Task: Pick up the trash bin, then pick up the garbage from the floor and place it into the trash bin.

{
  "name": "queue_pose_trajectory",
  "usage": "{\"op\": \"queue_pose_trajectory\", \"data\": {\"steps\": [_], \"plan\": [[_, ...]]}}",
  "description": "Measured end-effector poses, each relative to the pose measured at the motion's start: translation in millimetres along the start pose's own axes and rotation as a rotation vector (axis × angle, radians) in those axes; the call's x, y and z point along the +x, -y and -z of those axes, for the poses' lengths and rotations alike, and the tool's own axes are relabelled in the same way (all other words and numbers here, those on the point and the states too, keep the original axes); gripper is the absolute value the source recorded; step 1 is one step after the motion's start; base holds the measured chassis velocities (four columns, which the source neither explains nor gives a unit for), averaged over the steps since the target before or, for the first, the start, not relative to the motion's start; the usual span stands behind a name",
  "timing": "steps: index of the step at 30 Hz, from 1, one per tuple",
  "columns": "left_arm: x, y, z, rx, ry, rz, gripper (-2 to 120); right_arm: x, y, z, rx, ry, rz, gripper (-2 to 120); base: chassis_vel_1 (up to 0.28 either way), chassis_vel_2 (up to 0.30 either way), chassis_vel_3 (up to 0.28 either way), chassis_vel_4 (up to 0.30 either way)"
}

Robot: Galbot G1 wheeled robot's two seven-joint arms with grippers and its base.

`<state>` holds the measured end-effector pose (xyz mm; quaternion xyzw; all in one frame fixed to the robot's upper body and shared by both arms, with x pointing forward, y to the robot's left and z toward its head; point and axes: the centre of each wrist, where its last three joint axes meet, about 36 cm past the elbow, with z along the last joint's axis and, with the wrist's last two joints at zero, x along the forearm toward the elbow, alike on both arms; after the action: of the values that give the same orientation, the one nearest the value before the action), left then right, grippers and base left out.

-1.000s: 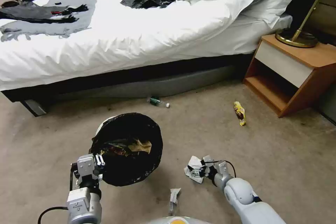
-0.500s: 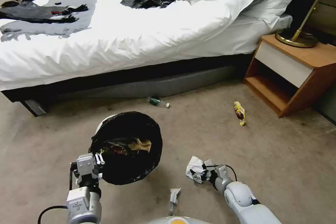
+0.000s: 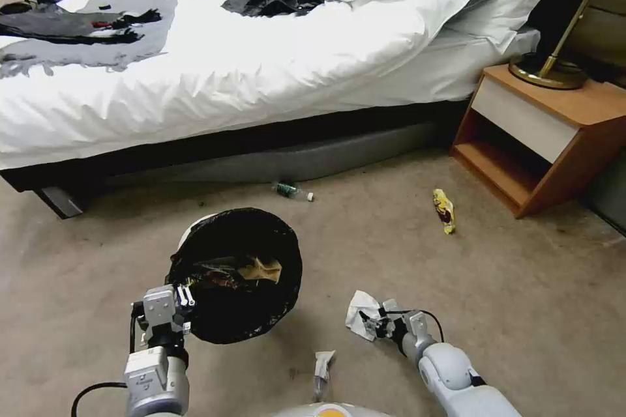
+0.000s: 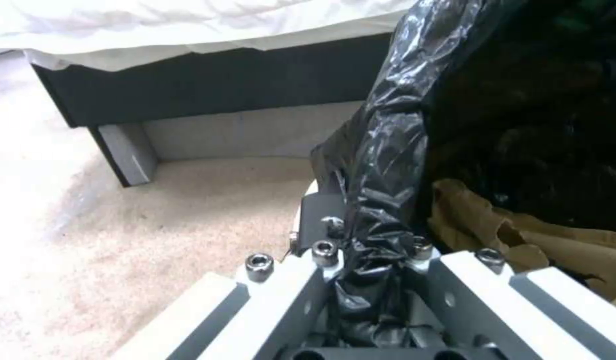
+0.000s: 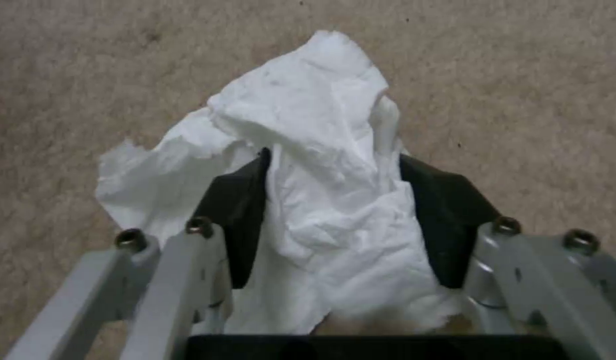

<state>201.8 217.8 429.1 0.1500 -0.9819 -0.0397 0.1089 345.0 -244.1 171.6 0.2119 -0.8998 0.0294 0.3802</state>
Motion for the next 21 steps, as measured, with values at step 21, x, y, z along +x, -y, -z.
{"op": "queue_pose_trajectory", "data": {"steps": [21], "plan": [[1, 1.8, -0.2, -0.003, -0.001, -0.006, 0, 10, -10, 13, 0.022, 0.078, 0.001, 0, 0.0, 0.0, 0.0, 0.0]]}}
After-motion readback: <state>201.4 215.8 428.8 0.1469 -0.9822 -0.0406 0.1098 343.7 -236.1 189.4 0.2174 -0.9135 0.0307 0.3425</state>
